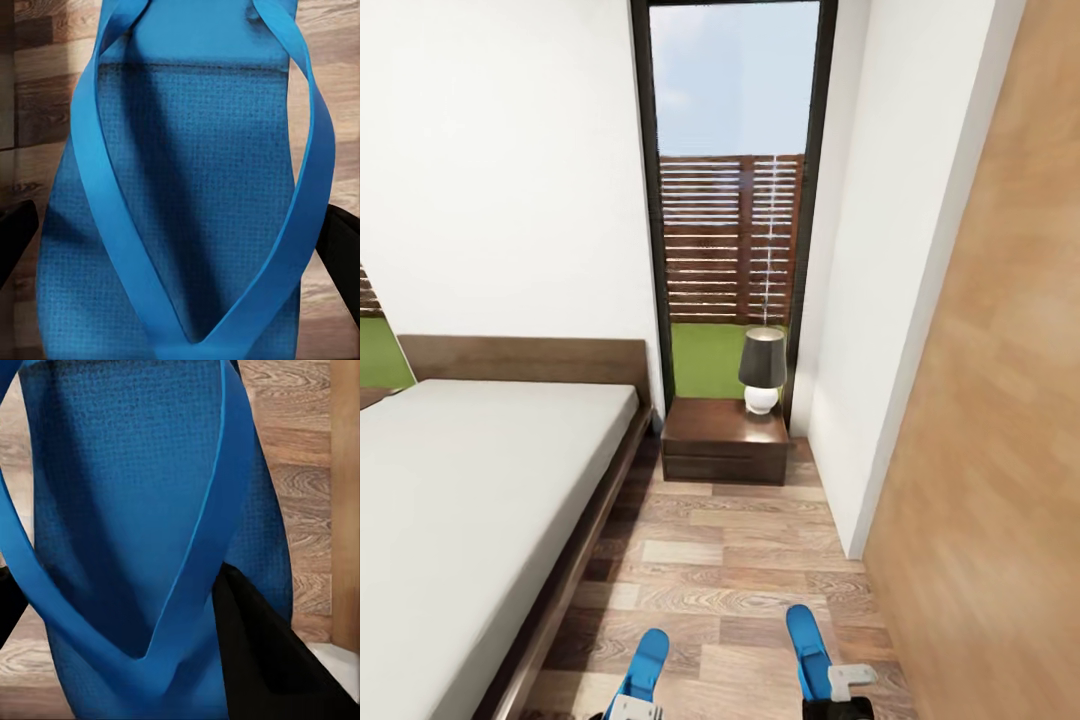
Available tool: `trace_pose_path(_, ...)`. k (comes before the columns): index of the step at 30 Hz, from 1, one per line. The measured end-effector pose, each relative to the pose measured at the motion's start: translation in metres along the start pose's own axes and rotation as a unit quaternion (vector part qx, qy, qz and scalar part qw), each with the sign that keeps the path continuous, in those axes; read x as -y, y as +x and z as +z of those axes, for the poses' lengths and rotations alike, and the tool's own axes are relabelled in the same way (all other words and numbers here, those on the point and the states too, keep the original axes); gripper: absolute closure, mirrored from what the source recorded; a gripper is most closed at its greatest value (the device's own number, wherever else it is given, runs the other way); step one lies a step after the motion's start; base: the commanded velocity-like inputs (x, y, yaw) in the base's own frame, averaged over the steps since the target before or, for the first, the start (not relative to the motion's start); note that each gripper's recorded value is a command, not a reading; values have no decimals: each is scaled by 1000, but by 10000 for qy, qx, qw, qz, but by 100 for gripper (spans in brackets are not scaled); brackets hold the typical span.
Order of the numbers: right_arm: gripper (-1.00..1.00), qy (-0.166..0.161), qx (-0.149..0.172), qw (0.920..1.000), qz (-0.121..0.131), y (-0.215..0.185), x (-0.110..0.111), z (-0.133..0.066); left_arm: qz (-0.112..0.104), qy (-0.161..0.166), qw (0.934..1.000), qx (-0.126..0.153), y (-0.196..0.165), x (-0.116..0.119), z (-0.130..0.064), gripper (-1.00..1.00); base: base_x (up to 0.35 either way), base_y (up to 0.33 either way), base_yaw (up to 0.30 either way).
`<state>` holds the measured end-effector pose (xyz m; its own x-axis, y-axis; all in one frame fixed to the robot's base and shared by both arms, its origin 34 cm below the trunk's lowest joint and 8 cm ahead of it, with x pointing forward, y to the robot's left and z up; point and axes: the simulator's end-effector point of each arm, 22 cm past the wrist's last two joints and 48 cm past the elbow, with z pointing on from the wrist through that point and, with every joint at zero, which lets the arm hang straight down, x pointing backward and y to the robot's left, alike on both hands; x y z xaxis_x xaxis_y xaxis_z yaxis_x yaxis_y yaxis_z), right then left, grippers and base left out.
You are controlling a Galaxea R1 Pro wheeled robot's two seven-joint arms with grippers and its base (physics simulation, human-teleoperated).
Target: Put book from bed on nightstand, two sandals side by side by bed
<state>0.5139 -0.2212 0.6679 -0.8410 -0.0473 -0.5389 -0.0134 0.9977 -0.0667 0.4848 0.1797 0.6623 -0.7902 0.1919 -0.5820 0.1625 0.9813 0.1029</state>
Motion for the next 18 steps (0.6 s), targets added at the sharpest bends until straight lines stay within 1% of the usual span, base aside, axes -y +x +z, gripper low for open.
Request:
trace_pose_path(5, 100, 11, -136, 9999, -17, 19, 2, -1, -98, -17, 9999, -21, 1, -1, 0, 100, 143, 0, 0)
trace_pose_path(9, 100, 13, -192, 9998, -10, 26, 2, -2, -107, -16, 9999, -22, 2, -1, 0, 100, 122, 0, 0)
trace_pose_path(18, 100, -7, -391, 9992, -5, 56, 0, -7, -98, -28, 9999, -76, 5, -1, 0, 100, 88, 0, 0)
